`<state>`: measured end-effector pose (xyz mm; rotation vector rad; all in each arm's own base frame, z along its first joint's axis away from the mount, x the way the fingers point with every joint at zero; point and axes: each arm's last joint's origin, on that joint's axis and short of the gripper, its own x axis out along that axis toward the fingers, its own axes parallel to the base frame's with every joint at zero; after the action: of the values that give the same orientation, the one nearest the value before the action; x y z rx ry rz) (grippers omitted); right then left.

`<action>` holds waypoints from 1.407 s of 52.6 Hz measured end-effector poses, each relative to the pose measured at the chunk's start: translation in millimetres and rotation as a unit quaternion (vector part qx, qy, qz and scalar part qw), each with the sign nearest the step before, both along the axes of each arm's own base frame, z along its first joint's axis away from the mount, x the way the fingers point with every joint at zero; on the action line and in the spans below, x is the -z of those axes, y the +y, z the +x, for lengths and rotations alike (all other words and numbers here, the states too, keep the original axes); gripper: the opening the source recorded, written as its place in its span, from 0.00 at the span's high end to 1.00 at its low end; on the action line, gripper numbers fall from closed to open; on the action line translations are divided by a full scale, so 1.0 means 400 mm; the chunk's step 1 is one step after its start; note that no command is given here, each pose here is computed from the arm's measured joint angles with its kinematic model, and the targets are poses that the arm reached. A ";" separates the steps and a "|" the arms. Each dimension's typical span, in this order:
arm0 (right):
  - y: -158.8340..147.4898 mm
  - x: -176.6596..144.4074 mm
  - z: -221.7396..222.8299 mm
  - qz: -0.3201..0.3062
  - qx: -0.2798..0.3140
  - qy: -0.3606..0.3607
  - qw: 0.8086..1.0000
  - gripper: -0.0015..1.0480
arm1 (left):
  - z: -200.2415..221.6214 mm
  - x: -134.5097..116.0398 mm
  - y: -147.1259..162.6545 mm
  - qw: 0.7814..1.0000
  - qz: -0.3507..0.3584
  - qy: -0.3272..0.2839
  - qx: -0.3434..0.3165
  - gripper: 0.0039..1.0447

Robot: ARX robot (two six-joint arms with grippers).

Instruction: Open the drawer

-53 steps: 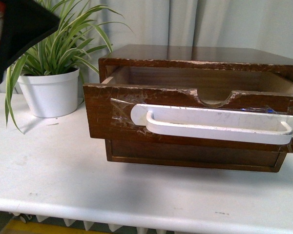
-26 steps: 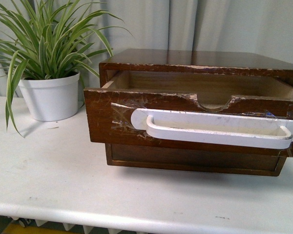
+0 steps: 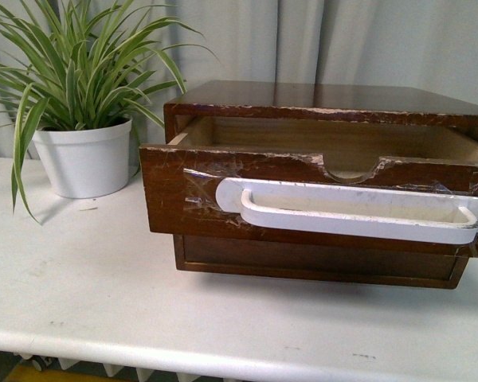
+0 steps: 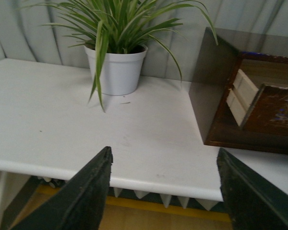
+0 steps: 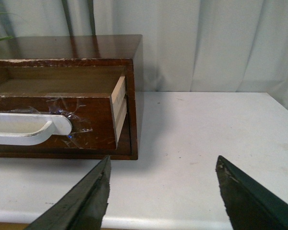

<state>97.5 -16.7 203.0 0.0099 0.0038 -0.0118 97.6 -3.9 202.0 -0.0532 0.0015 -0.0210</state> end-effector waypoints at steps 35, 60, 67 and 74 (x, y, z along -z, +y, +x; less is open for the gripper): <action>0.041 0.082 0.000 -0.005 -0.005 -0.003 1.000 0.99 | 0.000 0.088 0.009 1.000 0.023 -0.001 -0.010 0.96; 0.041 0.094 0.000 -0.005 -0.005 -0.002 1.000 0.99 | -0.001 0.088 0.009 1.000 0.023 -0.003 -0.011 0.96; 0.041 0.094 0.000 -0.006 -0.005 -0.002 1.000 0.93 | -0.001 0.087 0.009 1.000 0.023 -0.003 -0.010 0.83; 0.041 0.094 0.000 -0.006 -0.005 -0.002 1.000 0.71 | -0.001 0.088 0.009 1.000 0.023 -0.003 -0.010 0.61</action>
<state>97.5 -0.3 165.4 -0.0025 -0.0002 -0.0023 97.1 -0.2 166.9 -0.0074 -0.0036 -0.0004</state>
